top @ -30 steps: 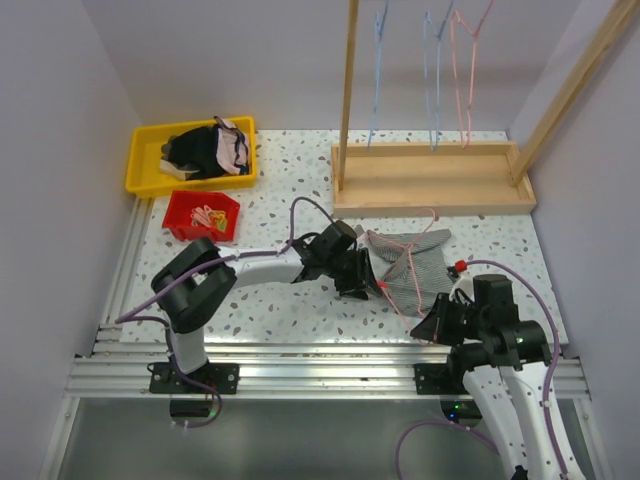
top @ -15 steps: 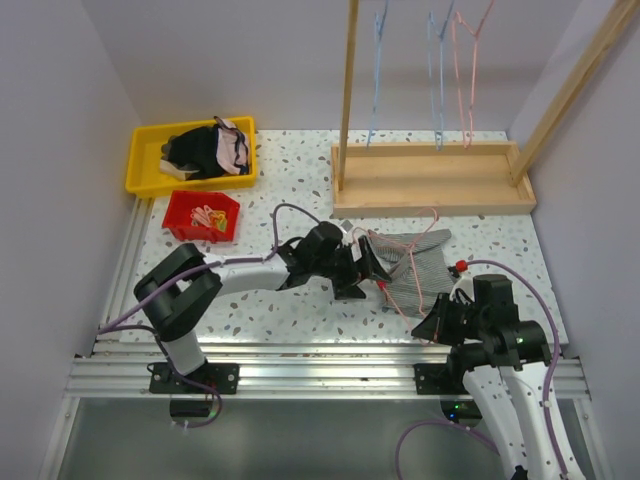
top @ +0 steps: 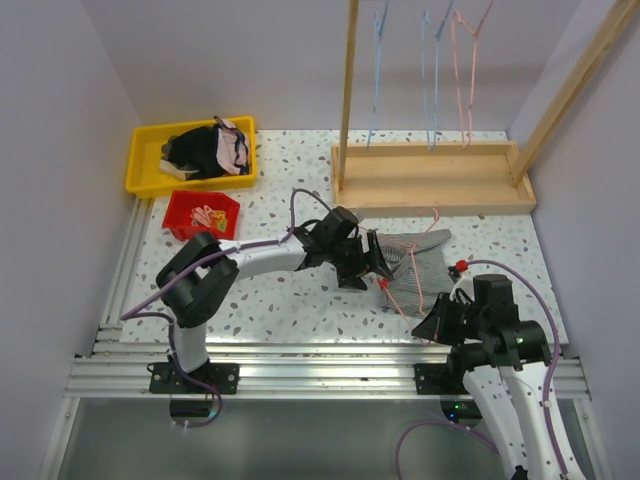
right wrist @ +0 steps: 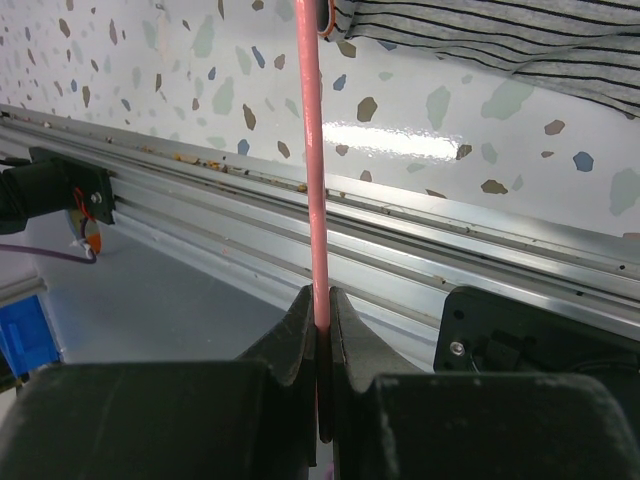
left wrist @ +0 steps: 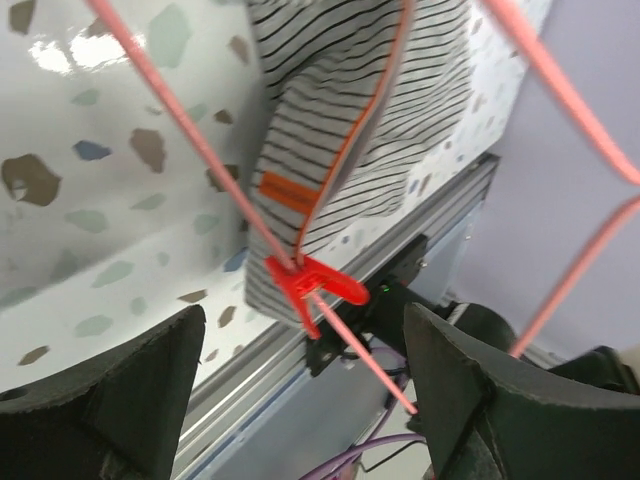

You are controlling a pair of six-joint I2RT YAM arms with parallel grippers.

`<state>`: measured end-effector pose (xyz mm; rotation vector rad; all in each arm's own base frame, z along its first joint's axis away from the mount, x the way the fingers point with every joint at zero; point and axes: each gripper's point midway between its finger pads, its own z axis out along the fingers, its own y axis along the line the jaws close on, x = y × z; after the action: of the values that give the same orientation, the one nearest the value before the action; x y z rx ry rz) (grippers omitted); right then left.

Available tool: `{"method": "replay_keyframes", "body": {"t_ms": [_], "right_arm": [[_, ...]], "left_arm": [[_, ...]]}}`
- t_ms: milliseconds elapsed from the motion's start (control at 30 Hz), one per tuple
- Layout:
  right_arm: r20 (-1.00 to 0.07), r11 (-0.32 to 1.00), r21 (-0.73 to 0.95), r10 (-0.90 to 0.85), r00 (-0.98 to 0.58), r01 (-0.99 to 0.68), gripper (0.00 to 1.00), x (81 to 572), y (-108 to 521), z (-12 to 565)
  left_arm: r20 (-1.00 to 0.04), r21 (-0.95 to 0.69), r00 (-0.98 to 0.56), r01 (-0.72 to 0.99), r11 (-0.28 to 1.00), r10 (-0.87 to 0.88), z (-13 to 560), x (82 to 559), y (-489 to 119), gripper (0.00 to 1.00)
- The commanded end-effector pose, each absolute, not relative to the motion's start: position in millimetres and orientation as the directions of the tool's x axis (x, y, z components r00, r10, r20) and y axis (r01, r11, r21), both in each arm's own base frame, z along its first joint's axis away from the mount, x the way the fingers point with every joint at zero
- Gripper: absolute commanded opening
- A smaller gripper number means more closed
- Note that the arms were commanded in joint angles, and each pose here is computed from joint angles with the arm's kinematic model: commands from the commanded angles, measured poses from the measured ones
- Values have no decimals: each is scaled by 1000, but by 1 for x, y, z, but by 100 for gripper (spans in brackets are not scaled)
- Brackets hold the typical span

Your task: Remove the underwear clipped to the hanger

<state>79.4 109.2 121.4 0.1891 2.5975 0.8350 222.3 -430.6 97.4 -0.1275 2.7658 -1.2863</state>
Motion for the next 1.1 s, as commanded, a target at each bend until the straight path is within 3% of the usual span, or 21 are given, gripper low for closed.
{"method": "replay_keyframes", "body": {"t_ms": [0, 567, 733, 967, 1067], "right_arm": [[-342, 824, 566, 270, -900, 33, 0, 81, 104, 119], [-344, 823, 567, 270, -900, 30, 0, 81, 105, 119], [-342, 822, 569, 271, -900, 31, 0, 81, 105, 119], [-343, 822, 569, 269, -900, 29, 0, 81, 105, 119], [-343, 822, 569, 269, -900, 29, 0, 81, 105, 119]], "left_arm": [[-43, -742, -998, 2, 670, -44, 96, 218, -428, 83], [-22, -712, -999, -7, 702, -32, 82, 229, -438, 78], [-7, -714, -1000, -15, 700, -29, 74, 225, -433, 65], [-8, -731, -999, -19, 683, -36, 74, 223, -429, 40], [-5, -734, -999, -23, 679, -38, 74, 222, -428, 38]]}}
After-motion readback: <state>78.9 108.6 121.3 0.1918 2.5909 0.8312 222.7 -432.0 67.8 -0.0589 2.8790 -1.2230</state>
